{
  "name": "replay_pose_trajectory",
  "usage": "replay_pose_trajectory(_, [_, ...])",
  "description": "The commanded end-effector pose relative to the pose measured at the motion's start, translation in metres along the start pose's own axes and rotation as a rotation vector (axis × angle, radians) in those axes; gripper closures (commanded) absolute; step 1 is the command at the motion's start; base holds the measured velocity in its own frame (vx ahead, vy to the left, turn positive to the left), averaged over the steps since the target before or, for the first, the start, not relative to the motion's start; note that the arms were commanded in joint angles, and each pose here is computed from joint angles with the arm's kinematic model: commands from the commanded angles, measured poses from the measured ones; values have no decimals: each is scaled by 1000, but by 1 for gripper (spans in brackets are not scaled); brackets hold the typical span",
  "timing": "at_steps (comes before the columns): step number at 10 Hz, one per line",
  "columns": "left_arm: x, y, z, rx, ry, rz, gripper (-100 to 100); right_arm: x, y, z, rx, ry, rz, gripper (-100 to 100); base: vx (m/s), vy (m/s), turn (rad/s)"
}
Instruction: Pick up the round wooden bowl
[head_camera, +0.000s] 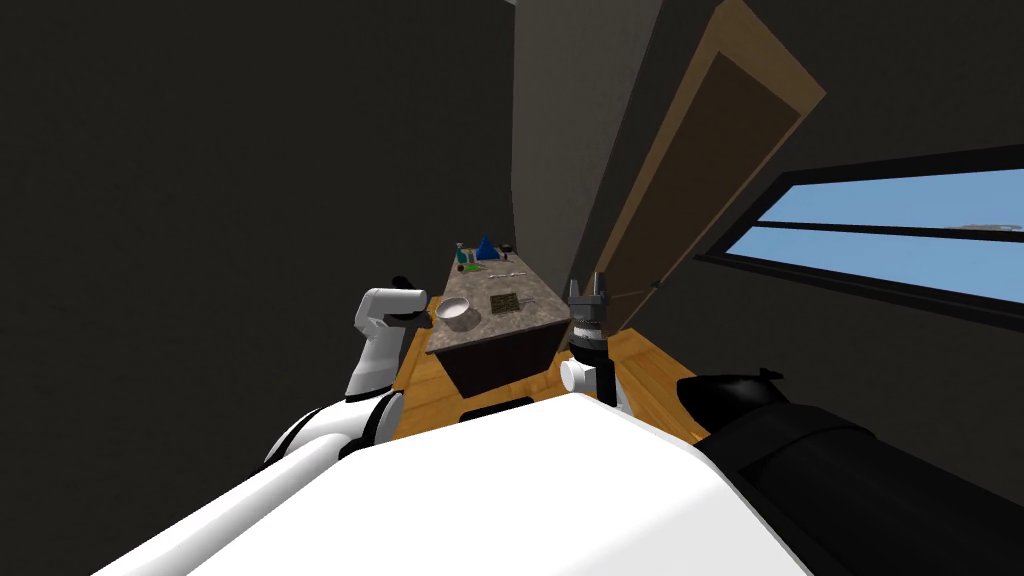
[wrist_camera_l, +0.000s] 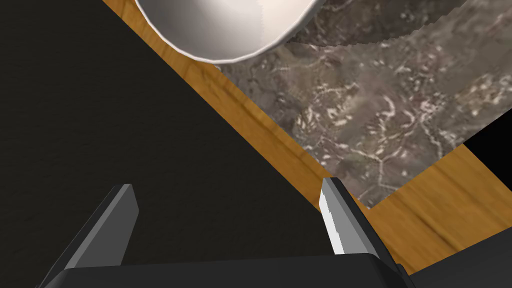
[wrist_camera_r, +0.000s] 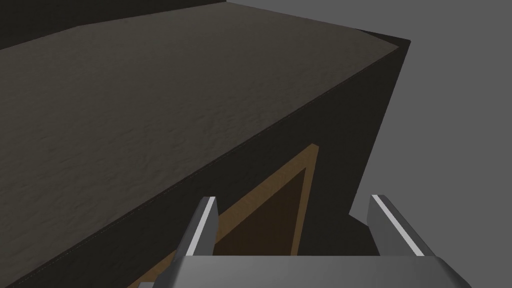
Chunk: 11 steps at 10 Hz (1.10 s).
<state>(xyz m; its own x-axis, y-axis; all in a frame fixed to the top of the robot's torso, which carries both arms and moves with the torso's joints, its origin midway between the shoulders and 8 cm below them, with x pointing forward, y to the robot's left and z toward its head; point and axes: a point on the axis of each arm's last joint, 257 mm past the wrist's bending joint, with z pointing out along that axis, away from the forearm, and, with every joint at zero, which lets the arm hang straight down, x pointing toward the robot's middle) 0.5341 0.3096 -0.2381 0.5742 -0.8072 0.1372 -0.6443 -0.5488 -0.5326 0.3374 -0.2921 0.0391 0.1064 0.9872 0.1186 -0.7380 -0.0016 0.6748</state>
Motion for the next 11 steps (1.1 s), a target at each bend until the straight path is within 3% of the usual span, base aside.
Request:
replay_pose_trajectory(1, [-1,17,2,-42,-2,11,-100,0,0,0,0,0,0,0,135,-7,-138])
replay_pose_trajectory(7, [-2,80,10,-248,0,35,-100,0,0,0,0,0,0,0,105,-34,-149])
replay_pose_trajectory(8, [-1,71,7,-220,4,33,-100,0,0,0,0,0,0,0,43,-20,-26])
replay_pose_trajectory(9, [-1,73,7,-226,3,34,0,0,0,0,0,0,0,0,8,-4,6])
replay_pose_trajectory(10, [-2,76,15,-225,5,36,-100,0,0,0,0,0,0,0,13,-4,13])
replay_pose_trajectory(11, [-2,77,19,-225,7,37,-100,0,0,0,0,0,0,0,16,-4,19])
